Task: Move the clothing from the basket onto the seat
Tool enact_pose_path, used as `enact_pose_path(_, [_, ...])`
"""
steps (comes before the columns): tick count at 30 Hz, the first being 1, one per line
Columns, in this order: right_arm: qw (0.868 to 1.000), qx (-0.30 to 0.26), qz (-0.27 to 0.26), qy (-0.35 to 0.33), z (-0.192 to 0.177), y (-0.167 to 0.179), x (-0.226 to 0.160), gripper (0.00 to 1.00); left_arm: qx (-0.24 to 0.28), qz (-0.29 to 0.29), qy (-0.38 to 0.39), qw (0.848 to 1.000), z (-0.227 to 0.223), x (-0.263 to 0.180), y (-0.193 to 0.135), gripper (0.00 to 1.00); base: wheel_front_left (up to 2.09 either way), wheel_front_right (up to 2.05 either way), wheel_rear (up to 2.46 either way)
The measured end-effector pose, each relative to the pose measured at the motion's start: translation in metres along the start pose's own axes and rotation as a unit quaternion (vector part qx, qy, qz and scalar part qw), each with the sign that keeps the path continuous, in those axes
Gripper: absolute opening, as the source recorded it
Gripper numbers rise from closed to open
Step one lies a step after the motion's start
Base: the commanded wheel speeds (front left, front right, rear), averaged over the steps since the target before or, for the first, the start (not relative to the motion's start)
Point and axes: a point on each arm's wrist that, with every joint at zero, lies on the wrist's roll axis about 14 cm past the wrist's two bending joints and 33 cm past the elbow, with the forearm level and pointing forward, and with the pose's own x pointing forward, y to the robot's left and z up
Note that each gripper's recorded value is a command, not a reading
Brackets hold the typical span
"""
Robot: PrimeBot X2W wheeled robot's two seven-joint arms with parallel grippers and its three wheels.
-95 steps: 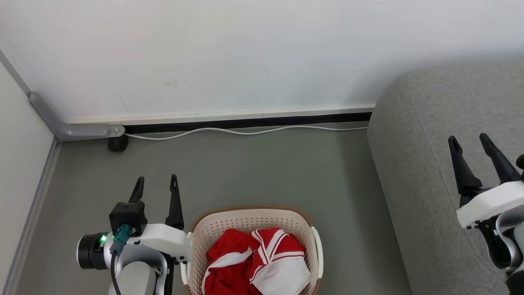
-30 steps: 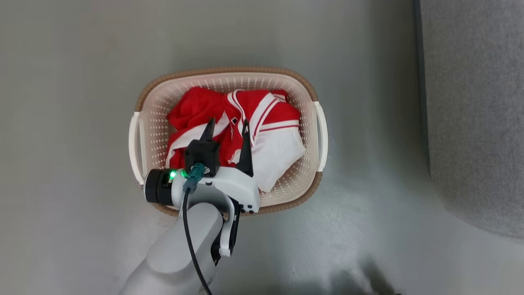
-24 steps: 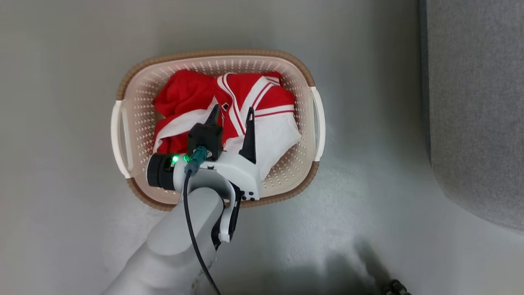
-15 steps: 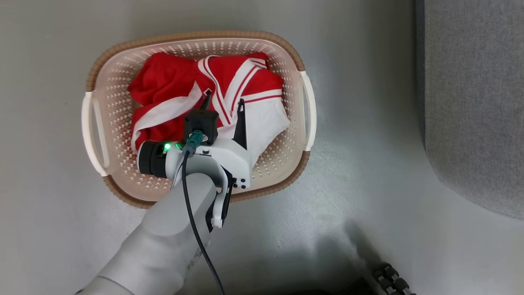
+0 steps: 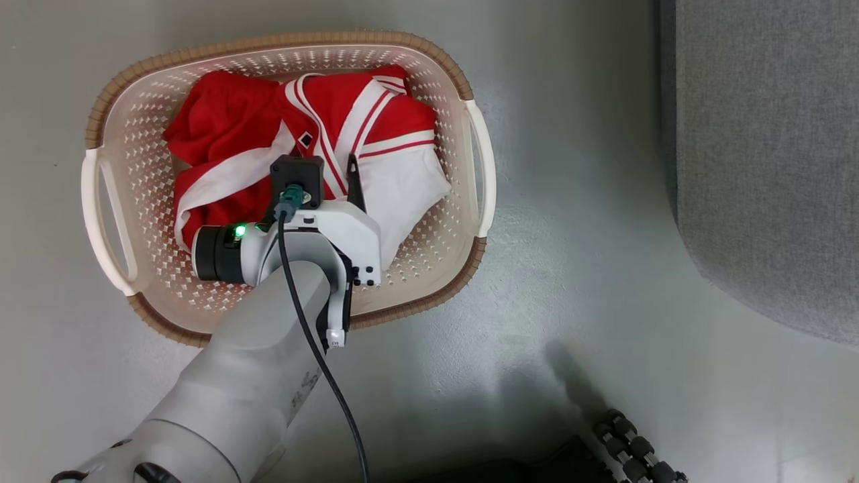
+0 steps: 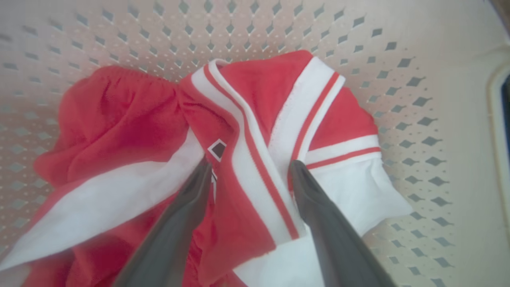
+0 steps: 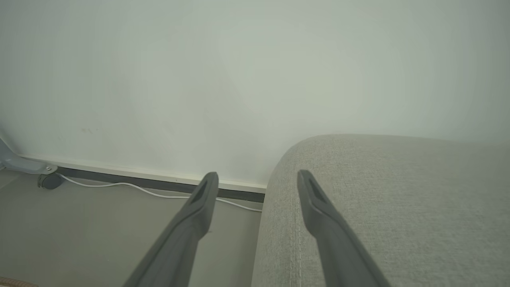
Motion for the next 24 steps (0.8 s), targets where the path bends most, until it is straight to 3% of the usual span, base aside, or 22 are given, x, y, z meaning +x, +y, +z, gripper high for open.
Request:
enact_pose_path(3, [1.0, 0.002, 0.0, 0.005, -0.004, 0.001, -0.001, 1.0, -0.015, 0.002, 0.025, 1.0, -0.011, 0.003, 0.0, 1.0, 0.0, 0.0, 0.0])
enact_pose_path(4, [1.0, 0.001, 0.0, 0.006, -0.004, 0.001, -0.001, 1.0, -0.019, 0.0, 0.029, 0.999, -0.013, 0.003, -0.001, 0.9, 0.0, 0.0, 0.0])
enact_pose_path(5, [1.0, 0.002, 0.0, 0.006, -0.005, 0.001, -0.001, 1.0, -0.021, -0.005, 0.033, 0.999, -0.016, 0.002, -0.004, 0.37, 0.0, 0.0, 0.0])
enact_pose_path(6, [1.0, 0.002, 0.001, 0.005, -0.005, 0.002, -0.001, 1.0, -0.027, -0.007, 0.037, 0.999, -0.017, 0.001, -0.005, 0.0, 0.0, 0.0, 0.0])
enact_pose_path(12, [1.0, 0.014, 0.0, -0.004, 0.0, 0.006, 0.001, 1.0, -0.034, -0.015, 0.034, 0.999, -0.011, -0.005, -0.01, 0.0, 0.0, 0.0, 0.0])
enact_pose_path(24, [0.997, 0.071, 0.007, -0.031, 0.026, 0.035, -0.009, 1.0, -0.025, -0.021, -0.045, 0.998, 0.041, -0.047, -0.018, 0.0, 0.0, 0.0, 0.0])
